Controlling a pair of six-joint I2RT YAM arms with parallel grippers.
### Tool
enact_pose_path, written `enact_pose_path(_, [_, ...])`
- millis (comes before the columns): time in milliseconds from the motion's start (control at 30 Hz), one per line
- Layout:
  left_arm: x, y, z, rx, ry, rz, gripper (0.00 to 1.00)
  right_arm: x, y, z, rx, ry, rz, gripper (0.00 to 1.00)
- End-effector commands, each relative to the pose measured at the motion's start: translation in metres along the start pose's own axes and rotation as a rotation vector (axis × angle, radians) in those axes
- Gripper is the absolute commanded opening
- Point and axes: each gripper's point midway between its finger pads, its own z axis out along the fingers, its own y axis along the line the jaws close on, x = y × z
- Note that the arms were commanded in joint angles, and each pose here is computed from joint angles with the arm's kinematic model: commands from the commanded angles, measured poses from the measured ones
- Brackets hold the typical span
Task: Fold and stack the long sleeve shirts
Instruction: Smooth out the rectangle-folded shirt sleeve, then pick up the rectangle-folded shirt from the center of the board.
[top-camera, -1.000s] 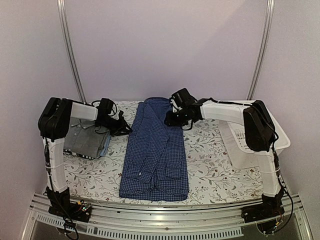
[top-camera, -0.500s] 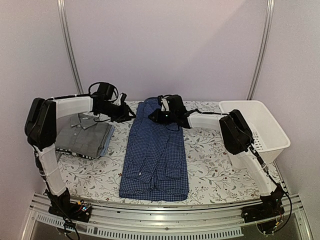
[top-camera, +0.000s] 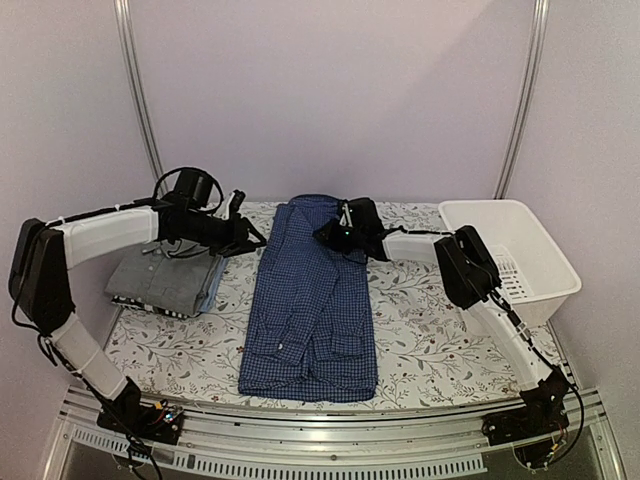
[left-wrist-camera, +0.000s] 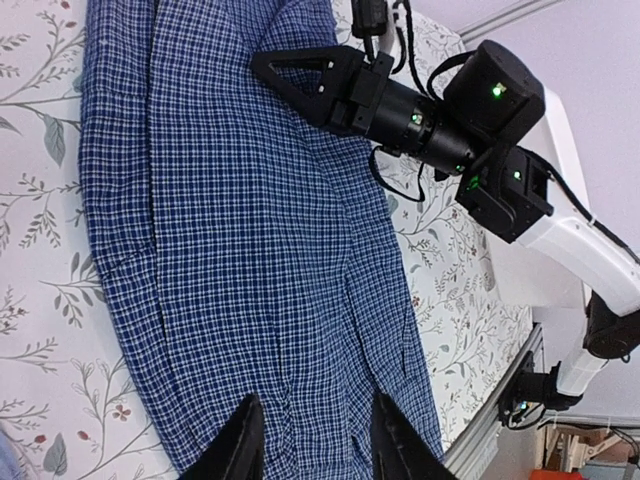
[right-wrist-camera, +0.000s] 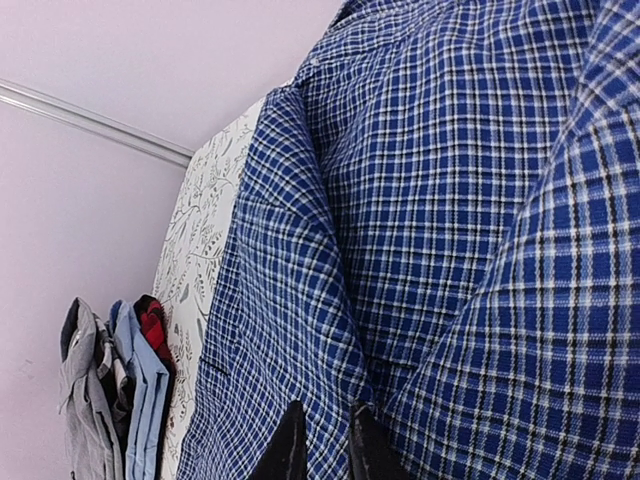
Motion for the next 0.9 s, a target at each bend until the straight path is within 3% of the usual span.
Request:
enact_pose_path(0, [-0.003,-0.014,-0.019,0.023,-0.052,0.034,0.40,-0.018,0.035,-0.012,-0.037,-0.004,-0.026,0.17])
enact_pose_path(200, [0.000,-0.032,-0.040,-0.001,-0.135,0.121,0.48,-0.040,0.093,-0.055,0.039,-0.022,-0.184,0.27])
enact_pose_path(433, [0.017,-0.069,-0.062,0.075,-0.227,0.249,0.57,-0.026,0.157,-0.134,0.178,-0.086,-0.448,0.41])
enact_pose_path(600, [0.026,-0.089,-0.071,0.099,-0.259,0.323,0.67,-0.003,0.162,-0.190,0.280,-0.111,-0.517,0.51])
enact_pose_path(633, [0.028,-0.091,-0.073,0.103,-0.264,0.333,0.89,-0.001,0.159,-0.202,0.302,-0.121,-0.518,0.54])
enact_pose_path(667, [0.029,-0.092,-0.076,0.105,-0.270,0.341,0.98,0.002,0.154,-0.218,0.332,-0.133,-0.518,0.58])
enact_pose_path(733, [0.029,-0.092,-0.081,0.099,-0.286,0.347,1.00,0.003,0.143,-0.241,0.379,-0.157,-0.511,0.70])
enact_pose_path(800, [0.029,-0.090,-0.088,0.087,-0.310,0.348,1.00,-0.002,0.138,-0.268,0.423,-0.208,-0.499,0.95])
enact_pose_path(867, [0.026,-0.088,-0.095,0.071,-0.342,0.330,1.00,-0.006,0.130,-0.290,0.473,-0.248,-0.490,0.99])
